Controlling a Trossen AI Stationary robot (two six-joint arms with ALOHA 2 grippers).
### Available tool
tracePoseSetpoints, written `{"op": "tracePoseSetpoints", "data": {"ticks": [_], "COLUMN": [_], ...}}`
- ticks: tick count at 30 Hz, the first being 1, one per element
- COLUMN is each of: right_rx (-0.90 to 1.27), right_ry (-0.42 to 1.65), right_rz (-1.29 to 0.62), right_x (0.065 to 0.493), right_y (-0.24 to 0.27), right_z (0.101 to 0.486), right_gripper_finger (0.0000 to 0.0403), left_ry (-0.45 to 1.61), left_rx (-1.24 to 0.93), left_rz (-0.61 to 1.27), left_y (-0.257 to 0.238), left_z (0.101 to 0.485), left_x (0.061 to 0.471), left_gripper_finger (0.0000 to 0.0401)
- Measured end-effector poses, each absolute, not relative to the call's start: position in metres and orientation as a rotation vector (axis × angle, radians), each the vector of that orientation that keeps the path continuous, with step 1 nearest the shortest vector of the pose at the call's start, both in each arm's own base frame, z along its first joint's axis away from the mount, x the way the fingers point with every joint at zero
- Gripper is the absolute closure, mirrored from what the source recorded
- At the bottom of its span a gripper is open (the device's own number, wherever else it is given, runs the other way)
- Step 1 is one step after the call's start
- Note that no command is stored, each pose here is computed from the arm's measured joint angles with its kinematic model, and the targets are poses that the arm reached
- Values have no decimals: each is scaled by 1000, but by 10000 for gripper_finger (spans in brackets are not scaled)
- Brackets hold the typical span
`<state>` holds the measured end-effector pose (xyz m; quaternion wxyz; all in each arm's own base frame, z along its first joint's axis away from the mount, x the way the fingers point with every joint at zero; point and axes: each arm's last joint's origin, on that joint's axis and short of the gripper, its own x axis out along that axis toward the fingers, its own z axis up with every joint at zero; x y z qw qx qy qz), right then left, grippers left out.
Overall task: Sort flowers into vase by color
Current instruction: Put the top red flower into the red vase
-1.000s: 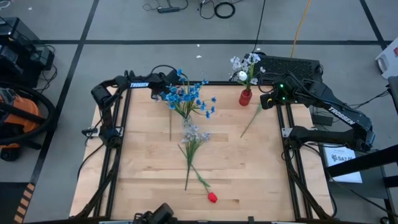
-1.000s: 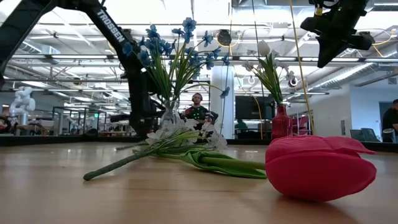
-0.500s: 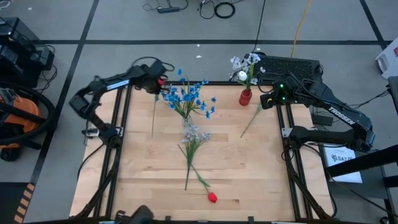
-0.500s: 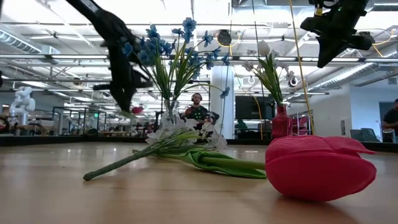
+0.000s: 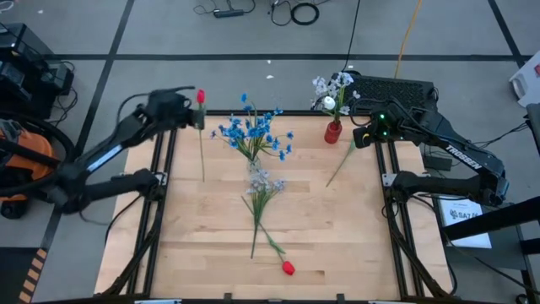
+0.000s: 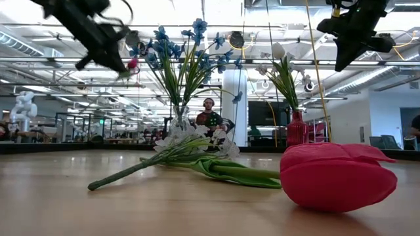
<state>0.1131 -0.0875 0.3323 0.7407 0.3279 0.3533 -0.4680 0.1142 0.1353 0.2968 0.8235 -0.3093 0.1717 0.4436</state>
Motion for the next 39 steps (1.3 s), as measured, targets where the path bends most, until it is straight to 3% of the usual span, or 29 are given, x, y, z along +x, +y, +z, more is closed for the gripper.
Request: {"op": "tracePoseSetpoints", "data": {"ticks": [9, 16, 24, 31, 39], "right_rx": [669, 679, 720, 668, 719], "right_ry": [777, 798, 854, 819, 845], "right_rz": [-1107, -1112, -972, -878, -652], "right_x": [114, 118, 125, 139, 156], "right_y": [-91, -94, -90, -76, -35], "right_z": [331, 328, 325, 326, 268], "right_gripper_finger": [403, 403, 403, 403, 403], "left_ry": [113, 86, 65, -60, -110], "left_rx": [-324, -138, -184, -79, -52], "left_rz": [739, 434, 291, 249, 302], "left_y": [72, 52, 50, 38, 21], "left_z": [337, 346, 349, 340, 332], "left_x": [74, 71, 99, 148, 193], "left_gripper_finger": [398, 398, 398, 398, 398]}}
